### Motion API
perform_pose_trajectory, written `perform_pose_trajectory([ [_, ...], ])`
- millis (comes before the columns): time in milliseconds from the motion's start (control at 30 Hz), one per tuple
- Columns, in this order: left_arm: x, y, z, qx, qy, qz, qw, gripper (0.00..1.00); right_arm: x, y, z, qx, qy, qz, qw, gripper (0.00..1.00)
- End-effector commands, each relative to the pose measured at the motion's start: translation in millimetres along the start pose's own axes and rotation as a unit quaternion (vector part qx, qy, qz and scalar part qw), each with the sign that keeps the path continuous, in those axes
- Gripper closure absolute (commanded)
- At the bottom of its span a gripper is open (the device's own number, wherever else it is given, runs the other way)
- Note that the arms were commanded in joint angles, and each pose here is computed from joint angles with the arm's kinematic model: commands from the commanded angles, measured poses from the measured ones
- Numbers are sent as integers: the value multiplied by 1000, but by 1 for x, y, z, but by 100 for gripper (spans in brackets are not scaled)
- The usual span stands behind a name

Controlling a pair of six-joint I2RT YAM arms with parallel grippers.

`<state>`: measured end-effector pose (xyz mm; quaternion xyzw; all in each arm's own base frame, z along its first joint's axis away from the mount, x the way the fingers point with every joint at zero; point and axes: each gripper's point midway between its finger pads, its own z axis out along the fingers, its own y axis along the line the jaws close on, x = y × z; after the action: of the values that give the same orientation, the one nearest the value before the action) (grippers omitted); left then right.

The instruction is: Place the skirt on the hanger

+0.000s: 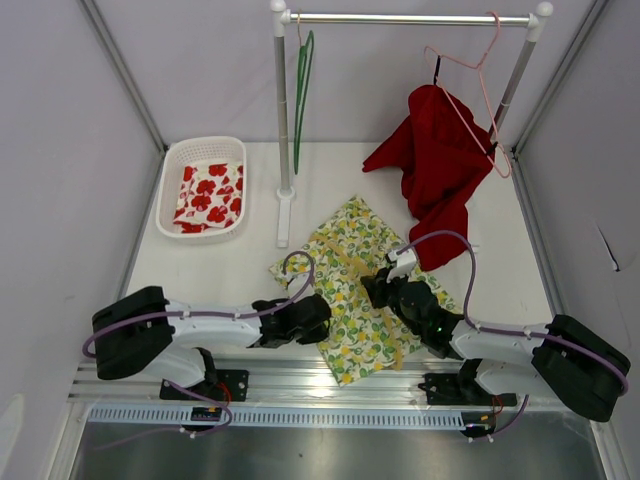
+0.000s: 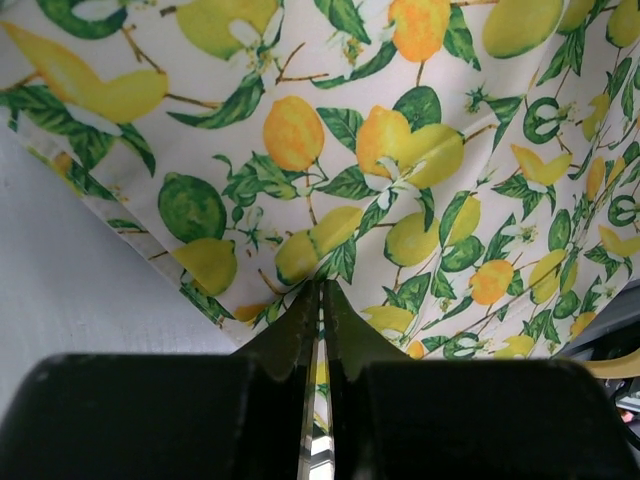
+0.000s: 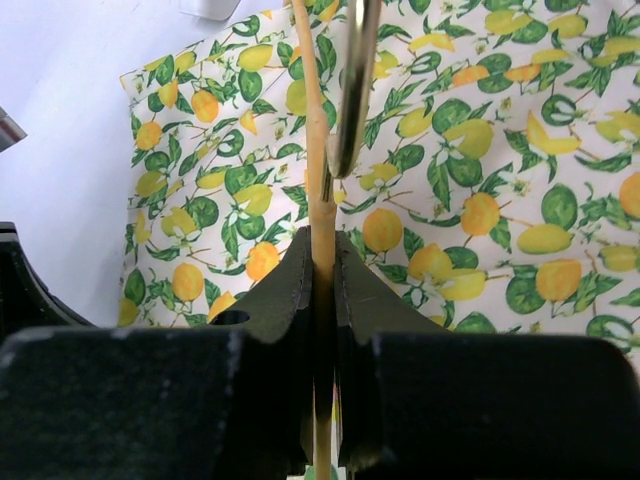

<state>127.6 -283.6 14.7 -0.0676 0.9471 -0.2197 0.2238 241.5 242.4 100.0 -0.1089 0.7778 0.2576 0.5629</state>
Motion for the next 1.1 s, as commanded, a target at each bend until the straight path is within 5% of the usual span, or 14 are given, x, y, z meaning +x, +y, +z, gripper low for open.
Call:
perform_pose_trajectory([
  [0,24,39,-4,-51,42,12,998,91,-6,-25,3,58,-9,-47,997,100],
  [400,32,39,-5,-35,57,9,998,94,-16,-23,18,79,-20,-43,996,100],
  [633,18,24,-8,-19,38,8,999,87,-5,-20,1,69,-11,-39,997,100],
  [900,-47,-31,-55,47,-56,71,995,52,-30,-12,-19,45,-20,-38,998,100],
  [1067,-87,-60,-101,79,-117,105,984,48,-57,1,-30,20,-42,-30,998,100],
])
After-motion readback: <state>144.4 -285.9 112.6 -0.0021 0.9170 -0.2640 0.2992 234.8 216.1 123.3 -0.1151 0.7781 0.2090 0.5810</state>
